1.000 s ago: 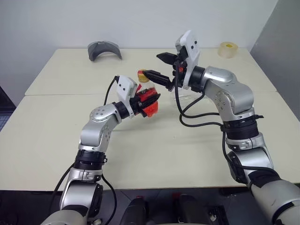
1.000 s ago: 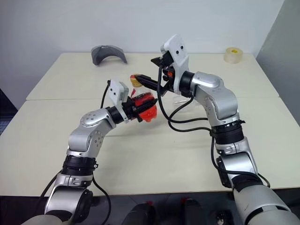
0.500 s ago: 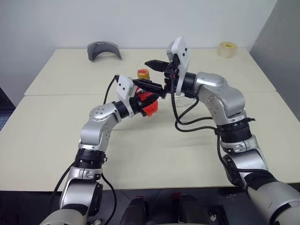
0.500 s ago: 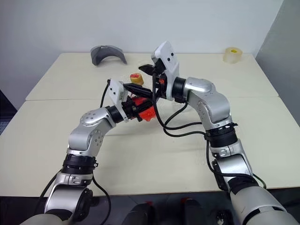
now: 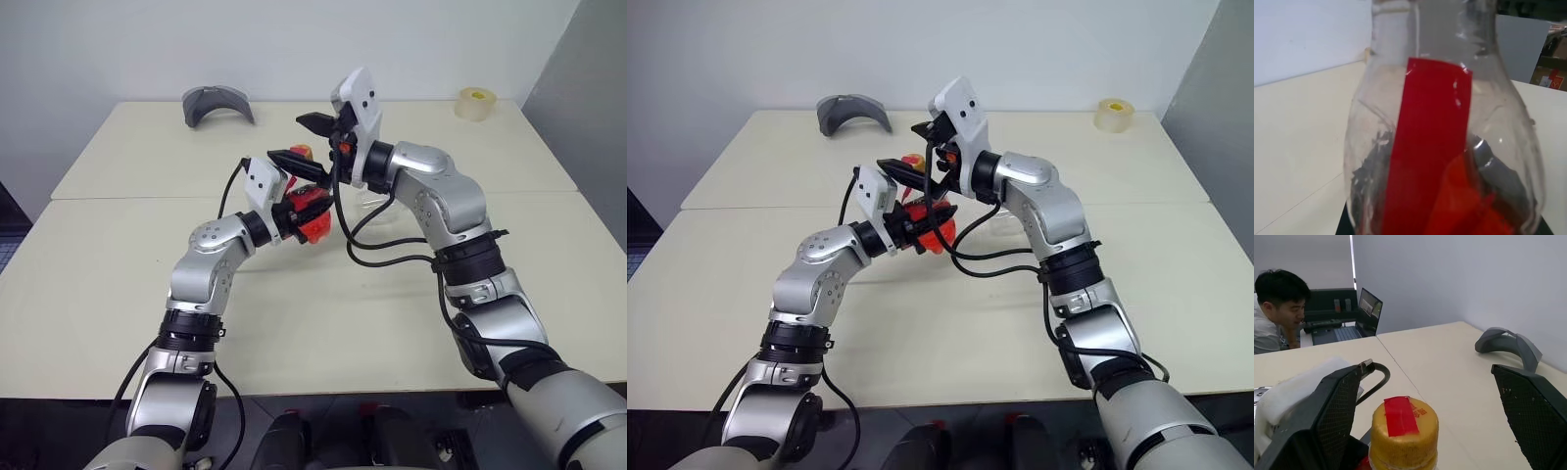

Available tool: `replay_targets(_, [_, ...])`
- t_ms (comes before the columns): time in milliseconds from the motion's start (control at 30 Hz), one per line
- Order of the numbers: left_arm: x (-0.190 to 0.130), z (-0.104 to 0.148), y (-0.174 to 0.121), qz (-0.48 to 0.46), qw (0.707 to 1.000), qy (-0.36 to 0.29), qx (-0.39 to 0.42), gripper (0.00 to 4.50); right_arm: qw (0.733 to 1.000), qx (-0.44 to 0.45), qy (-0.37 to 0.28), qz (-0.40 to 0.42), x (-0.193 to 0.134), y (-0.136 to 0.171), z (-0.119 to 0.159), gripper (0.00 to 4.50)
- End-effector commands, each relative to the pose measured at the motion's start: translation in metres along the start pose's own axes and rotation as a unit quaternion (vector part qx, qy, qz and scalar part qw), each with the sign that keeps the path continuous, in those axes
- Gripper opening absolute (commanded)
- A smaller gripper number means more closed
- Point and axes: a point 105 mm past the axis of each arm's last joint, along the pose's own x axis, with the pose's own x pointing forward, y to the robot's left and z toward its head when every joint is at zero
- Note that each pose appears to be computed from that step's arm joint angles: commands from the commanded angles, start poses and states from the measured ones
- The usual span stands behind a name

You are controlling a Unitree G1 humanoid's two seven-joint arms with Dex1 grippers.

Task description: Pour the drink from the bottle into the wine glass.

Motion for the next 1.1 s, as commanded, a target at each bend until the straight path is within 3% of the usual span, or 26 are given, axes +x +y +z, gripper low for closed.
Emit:
replay_targets(33, [0.005,0.028,-0.007,-0.017,0.998,-0.04,0.04,1.28,0.999,-0.034,-0.018,-0.002,-0.002,-0.001,0.017,4.5])
replay_targets(433, [0.006,0.029,-0.004,-0.014,0.998,-0.043,0.039,1.28,0.995,-0.05,0.063,-0.061,-0.092,-0.035,0.003,4.5])
replay_targets(567, [0.007,0.03,-0.003,-0.013,0.998,-0.044,0.04,1.28,0.993,-0.048,0.081,-0.071,-0.109,-0.04,0.0,4.5])
replay_targets(767, [0.011,0.031,-0.006,-0.019,0.998,-0.047,0.039,1.28,0.999,-0.012,0.048,-0.019,-0.091,-0.013,0.008,4.5])
replay_targets(1100, [0.012,0.032,-0.008,-0.024,0.998,-0.047,0.038,1.28,1.0,0.011,0.003,-0.002,-0.049,0.002,0.018,4.5])
